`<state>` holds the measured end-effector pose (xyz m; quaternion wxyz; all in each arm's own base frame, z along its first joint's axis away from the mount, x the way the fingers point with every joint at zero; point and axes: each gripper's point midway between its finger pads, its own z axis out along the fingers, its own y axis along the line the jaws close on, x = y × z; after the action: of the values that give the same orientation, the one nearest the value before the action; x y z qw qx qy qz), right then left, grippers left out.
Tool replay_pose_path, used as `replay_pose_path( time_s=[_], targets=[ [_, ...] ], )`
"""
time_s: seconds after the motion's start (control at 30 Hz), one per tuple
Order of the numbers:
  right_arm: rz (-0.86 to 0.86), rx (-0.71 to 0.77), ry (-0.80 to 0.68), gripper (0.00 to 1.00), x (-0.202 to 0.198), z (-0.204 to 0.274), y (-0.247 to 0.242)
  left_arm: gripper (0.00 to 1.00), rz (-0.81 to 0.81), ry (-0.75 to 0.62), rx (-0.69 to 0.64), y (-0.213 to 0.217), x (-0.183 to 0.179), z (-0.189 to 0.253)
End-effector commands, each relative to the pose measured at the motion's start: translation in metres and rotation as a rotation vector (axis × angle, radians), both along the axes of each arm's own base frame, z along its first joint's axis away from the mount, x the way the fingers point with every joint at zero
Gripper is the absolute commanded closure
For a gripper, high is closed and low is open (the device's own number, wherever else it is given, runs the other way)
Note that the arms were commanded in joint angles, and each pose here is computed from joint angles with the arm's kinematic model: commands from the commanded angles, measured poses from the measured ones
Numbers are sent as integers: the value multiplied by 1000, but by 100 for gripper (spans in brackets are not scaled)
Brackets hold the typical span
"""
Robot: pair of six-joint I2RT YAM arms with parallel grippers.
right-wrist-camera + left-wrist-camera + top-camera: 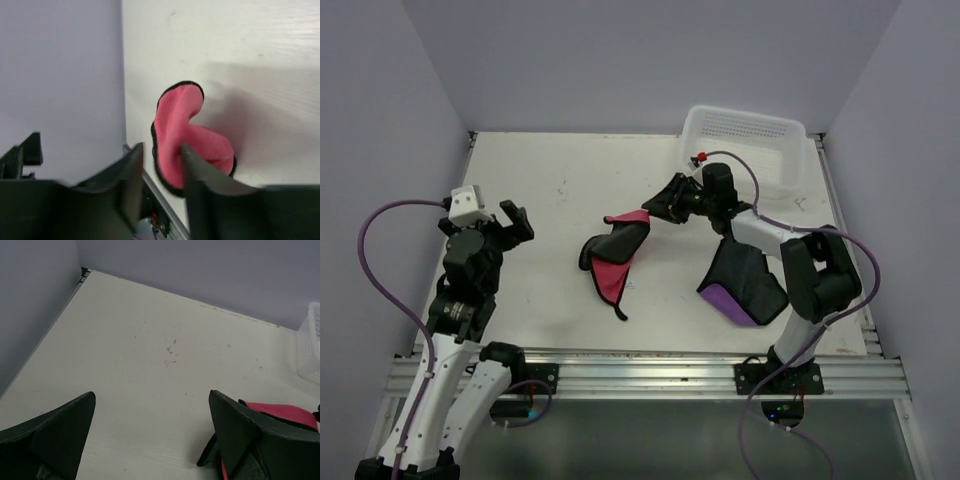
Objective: Roll the towels
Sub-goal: Move the towel to the center of the board
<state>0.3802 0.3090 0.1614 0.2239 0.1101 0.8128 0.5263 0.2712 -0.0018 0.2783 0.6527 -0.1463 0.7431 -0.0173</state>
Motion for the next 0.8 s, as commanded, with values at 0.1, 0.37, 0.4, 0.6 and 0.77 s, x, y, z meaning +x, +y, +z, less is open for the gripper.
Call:
replay_pose_path(
  time_s=[0.1,0.37,0.4,0.6,0.77],
  targets=[
    [-57,-373,-55,37,7,-23,-47,0,-71,27,3,-13,11,-5],
    [-151,-558,-146,36,-8,1,-87,0,-159,84,2,-30,21,-20],
    [-136,-567,-164,36,-13,1,-85,0,-166,88,1,-31,22,-21],
    [92,-654,-293,41,-69,-8,-26,0,-200,112,-4,-38,25,-27],
    [260,-712,-373,44,-121,-34,25,0,-183,104,-2,-35,24,-25]
  ],
)
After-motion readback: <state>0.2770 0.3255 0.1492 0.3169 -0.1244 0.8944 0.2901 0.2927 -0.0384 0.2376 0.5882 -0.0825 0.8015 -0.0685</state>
